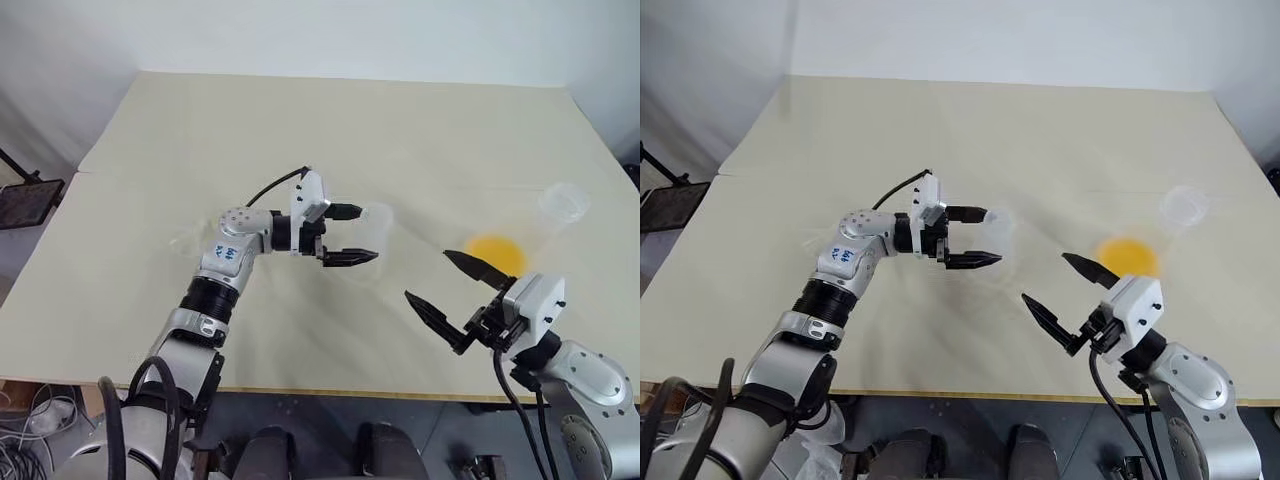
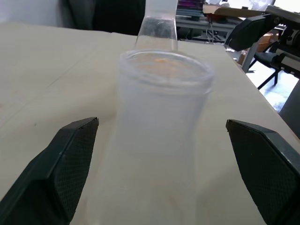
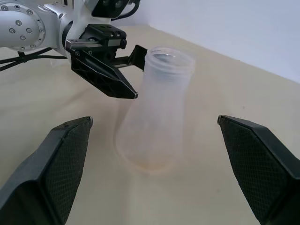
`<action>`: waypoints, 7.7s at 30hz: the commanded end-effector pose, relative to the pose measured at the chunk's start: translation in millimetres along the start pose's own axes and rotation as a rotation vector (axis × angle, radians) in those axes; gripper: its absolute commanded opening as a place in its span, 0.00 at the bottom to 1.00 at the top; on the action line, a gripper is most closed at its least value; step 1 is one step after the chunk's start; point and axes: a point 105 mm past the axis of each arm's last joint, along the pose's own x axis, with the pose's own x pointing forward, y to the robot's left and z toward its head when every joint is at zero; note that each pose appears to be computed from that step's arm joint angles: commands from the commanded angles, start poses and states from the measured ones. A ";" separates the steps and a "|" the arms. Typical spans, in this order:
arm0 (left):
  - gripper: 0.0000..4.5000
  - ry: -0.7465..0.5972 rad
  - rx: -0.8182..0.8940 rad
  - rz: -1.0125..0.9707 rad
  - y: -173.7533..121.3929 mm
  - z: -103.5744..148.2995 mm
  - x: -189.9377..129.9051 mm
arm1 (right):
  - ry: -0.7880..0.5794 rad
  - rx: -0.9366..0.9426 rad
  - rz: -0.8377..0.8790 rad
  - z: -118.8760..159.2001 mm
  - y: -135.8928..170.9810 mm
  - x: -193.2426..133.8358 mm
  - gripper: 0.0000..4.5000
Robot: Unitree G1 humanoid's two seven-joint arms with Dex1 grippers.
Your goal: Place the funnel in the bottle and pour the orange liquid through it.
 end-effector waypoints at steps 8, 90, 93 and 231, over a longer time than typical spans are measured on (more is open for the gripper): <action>0.99 -0.025 0.114 0.041 8.0 27.6 -42.8 | -0.027 -0.011 0.017 6.2 -2.0 1.6 1.00; 0.01 -0.047 0.246 0.707 24.2 48.1 -185.2 | -0.190 0.064 0.150 30.8 2.0 31.4 1.00; 0.01 -0.012 0.341 0.426 20.3 85.1 -150.8 | -0.173 0.038 0.067 29.3 -4.3 20.7 1.00; 1.00 -0.231 0.088 0.202 -43.7 28.7 -95.6 | 0.036 0.009 -0.390 27.5 -144.8 13.3 0.55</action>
